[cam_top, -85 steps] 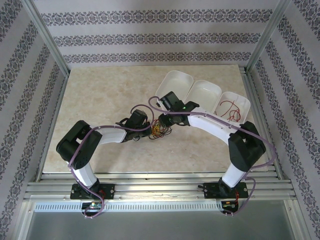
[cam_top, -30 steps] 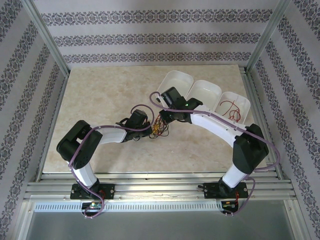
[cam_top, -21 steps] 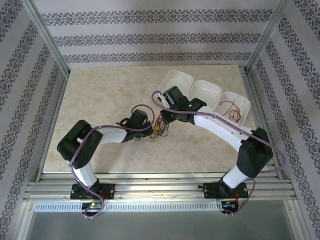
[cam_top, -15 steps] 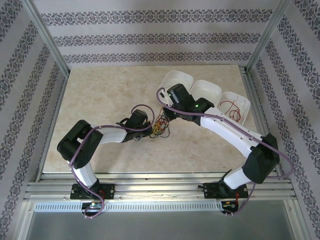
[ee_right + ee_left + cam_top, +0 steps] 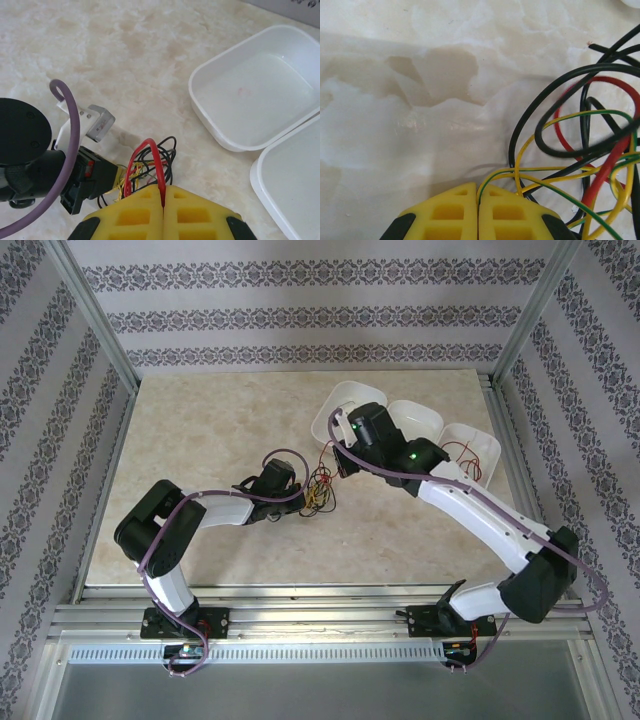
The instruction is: Untangle the cables
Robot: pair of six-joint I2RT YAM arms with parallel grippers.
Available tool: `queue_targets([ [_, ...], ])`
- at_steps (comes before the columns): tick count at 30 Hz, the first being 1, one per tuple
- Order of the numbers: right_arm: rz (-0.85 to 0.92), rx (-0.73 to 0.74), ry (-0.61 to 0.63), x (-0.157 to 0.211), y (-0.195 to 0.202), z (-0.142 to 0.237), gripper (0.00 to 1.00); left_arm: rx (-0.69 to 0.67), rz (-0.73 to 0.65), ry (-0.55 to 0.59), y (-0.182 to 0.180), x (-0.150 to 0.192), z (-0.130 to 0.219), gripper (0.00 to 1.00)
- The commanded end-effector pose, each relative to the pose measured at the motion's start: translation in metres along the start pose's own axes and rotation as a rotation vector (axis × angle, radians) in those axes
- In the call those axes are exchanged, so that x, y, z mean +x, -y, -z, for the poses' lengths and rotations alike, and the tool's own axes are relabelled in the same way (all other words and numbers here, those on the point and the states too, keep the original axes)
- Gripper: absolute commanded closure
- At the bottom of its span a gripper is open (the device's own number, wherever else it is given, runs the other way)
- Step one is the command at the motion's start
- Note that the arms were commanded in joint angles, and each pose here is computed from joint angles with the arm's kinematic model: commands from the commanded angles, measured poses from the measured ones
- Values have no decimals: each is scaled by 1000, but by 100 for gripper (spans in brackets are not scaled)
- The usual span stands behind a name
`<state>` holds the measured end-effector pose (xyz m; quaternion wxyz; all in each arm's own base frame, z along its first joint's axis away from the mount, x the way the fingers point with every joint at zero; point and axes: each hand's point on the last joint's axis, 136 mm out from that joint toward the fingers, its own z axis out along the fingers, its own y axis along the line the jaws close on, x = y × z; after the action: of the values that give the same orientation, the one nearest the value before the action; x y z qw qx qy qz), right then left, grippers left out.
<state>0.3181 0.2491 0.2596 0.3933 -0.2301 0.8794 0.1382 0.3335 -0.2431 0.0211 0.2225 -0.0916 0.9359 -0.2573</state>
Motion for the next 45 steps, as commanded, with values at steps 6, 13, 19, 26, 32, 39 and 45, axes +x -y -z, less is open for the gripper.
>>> queue_targets([
  [6,-29,3,164,-35,3,46,100,-51,18,-33,-16,13,-5,100],
  [13,-46,31,240,-47,13,71,100,-51,20,-34,-17,13,-5,100],
  [19,-70,28,294,-55,18,87,100,-52,19,-32,-17,13,-4,100],
  [26,-103,-29,350,-69,17,106,100,-52,17,-34,-17,13,-5,100],
  [32,-106,-69,395,-79,12,124,100,-56,18,-39,-19,15,-6,100],
  [39,-94,-55,452,-90,17,145,100,-53,18,-40,-17,14,-7,100],
  [45,-86,-56,492,-100,18,160,100,-51,17,-38,-16,13,-7,100],
])
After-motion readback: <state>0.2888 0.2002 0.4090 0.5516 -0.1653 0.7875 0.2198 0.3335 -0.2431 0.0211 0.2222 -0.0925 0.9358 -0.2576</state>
